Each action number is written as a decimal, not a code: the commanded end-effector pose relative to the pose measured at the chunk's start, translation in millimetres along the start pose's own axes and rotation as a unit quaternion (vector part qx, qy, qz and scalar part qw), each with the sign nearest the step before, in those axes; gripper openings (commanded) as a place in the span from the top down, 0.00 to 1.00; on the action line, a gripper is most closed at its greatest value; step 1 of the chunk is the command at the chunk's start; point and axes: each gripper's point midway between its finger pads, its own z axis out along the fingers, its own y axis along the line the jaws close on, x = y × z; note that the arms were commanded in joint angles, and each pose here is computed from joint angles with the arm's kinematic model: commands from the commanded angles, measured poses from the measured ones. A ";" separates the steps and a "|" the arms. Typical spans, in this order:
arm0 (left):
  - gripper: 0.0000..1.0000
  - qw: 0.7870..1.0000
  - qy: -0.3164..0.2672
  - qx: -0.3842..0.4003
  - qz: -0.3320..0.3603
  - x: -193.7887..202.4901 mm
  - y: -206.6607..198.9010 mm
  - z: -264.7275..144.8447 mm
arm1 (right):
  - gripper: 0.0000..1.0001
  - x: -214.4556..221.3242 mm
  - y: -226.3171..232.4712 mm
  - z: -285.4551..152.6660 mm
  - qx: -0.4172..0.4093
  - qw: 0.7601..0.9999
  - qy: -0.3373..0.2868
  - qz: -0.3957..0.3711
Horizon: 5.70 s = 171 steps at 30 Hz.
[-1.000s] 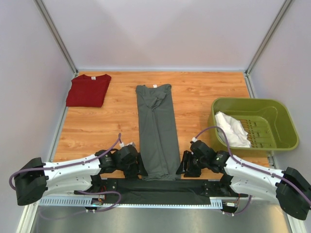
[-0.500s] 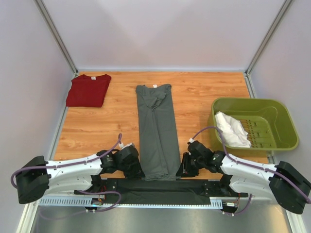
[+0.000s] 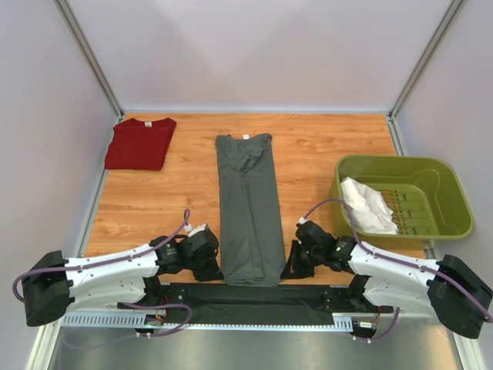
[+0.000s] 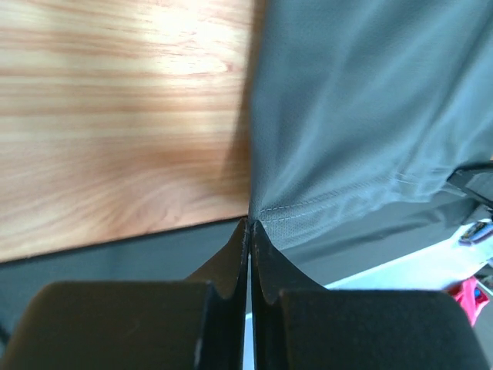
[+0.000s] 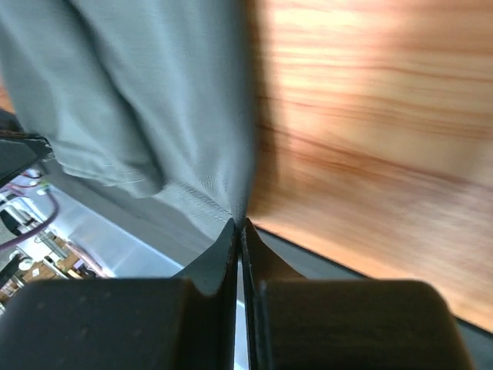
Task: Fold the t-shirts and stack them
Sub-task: Fold the tshirt
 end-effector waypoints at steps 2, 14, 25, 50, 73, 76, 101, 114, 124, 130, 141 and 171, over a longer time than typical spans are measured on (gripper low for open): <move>1.00 0.999 -0.039 -0.008 0.003 -17.0 -7.8 -22.6 | 1.00 -22.6 39.2 -16.3 -0.032 0.999 -0.039 -0.009; 1.00 0.991 -0.133 0.003 0.035 -109.9 -45.3 -74.6 | 1.00 -113.3 97.3 -61.4 -0.030 0.991 -0.116 -0.062; 1.00 0.984 -0.173 0.017 0.045 -202.3 -80.3 -85.9 | 1.00 -203.8 128.4 -65.2 -0.046 0.986 -0.139 -0.074; 1.00 0.988 -0.149 0.030 0.034 -314.4 -104.5 -33.7 | 1.00 -317.3 107.8 -21.3 -0.019 0.991 -0.124 -0.037; 0.94 0.992 -0.125 -0.006 0.008 -325.5 -83.5 7.7 | 0.65 -348.4 96.6 1.2 0.009 0.994 -0.102 -0.041; 0.73 0.991 -0.133 0.005 0.021 -330.5 -94.0 -5.6 | 0.55 -354.5 109.1 -12.9 -0.001 0.992 -0.118 -0.050; 0.11 0.962 -0.242 0.125 -0.009 -252.6 -128.1 -48.9 | 0.76 -276.6 128.7 -29.8 -0.048 0.979 -0.197 -0.034; 0.23 0.959 -0.254 0.128 0.001 -284.2 -140.4 -10.7 | 0.91 -302.6 119.3 26.0 0.006 0.986 -0.158 -0.061; 0.26 0.955 -0.274 0.111 -0.016 -325.5 -140.5 5.2 | 0.87 -344.3 131.1 42.0 0.029 0.981 -0.171 -0.089; 0.27 0.950 -0.292 0.105 -0.031 -356.9 -137.4 15.2 | 0.83 -381.8 140.8 36.0 0.034 0.972 -0.208 -0.104; 0.26 0.933 -0.349 0.081 0.035 -403.0 -151.8 -32.0 | 0.54 -418.9 185.7 -58.4 0.019 0.944 -0.285 -0.162; 0.35 0.959 -0.279 0.045 0.014 -346.6 -113.0 37.9 | 0.74 -366.4 115.2 42.1 0.017 0.985 -0.155 -0.077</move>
